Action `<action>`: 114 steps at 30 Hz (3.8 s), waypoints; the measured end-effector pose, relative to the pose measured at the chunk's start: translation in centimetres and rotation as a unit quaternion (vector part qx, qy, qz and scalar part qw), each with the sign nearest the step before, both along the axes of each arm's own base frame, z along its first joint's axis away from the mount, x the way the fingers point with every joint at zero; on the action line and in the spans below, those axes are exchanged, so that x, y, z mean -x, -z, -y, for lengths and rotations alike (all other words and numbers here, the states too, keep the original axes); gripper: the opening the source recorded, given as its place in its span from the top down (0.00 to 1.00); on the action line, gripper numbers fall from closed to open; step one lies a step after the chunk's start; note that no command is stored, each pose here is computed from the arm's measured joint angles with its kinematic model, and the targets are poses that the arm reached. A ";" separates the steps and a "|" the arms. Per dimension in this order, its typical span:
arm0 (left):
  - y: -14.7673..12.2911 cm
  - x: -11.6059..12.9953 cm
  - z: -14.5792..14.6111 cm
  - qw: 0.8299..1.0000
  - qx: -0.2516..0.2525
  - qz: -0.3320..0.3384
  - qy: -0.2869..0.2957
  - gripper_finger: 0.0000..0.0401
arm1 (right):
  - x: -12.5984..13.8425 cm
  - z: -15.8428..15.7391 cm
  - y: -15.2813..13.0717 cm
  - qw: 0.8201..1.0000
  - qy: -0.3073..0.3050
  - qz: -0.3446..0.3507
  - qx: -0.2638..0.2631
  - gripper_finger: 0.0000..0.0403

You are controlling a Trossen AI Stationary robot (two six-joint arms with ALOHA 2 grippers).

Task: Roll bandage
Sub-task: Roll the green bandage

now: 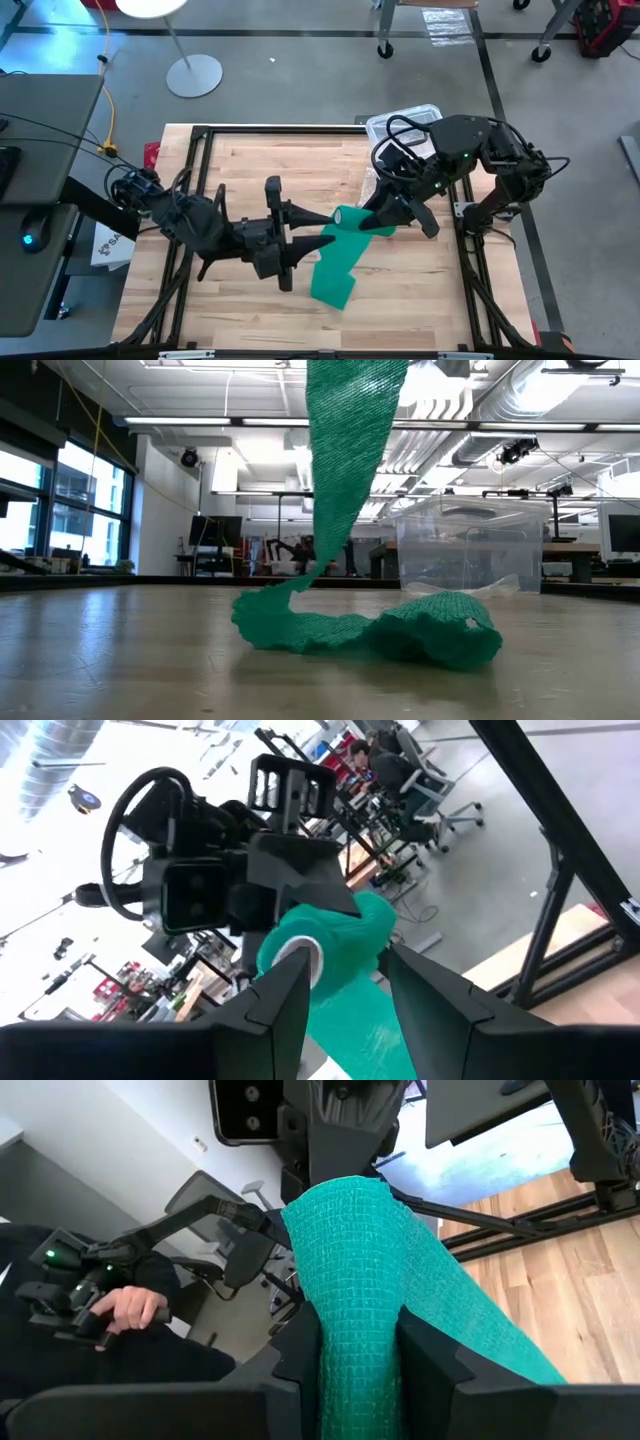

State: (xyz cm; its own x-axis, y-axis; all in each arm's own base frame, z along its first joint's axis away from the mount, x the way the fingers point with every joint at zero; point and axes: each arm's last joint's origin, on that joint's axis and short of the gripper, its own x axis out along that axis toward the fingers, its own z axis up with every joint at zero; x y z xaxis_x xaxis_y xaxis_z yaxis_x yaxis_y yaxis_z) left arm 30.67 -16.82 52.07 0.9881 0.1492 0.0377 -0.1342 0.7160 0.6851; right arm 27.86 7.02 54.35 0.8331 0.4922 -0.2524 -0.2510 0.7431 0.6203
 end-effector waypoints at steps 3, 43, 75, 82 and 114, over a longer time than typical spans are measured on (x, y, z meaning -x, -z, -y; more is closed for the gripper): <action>0.0 -0.2 -0.4 1.000 -0.001 -0.001 -0.006 0.67 | 0.0 0.0 0.0 1.000 0.000 0.000 0.000 0.79; 1.4 -0.3 0.0 0.993 -0.090 -0.064 0.034 0.67 | -1.6 -0.4 1.4 0.998 -0.017 -0.053 -0.038 0.79; 2.0 -0.8 -0.8 0.988 0.136 -0.064 0.042 0.99 | -3.2 0.2 2.5 0.998 -0.024 -0.053 0.001 0.52; 0.7 0.7 -1.3 0.973 0.226 -0.030 0.026 0.99 | -1.5 0.9 1.0 0.998 0.034 0.009 0.059 0.52; -4.9 4.5 -4.1 0.944 0.295 0.138 0.056 0.99 | -0.7 -3.6 -0.9 0.931 0.206 0.152 0.260 0.52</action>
State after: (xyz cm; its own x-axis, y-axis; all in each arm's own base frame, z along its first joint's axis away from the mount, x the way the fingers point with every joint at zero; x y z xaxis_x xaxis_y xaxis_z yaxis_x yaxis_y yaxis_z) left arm 26.20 -12.71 57.02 0.9636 0.1191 0.2395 -0.1494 0.9823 0.1126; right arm 28.51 10.66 55.26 0.9960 -0.0077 -0.0885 0.0163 0.9952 0.0964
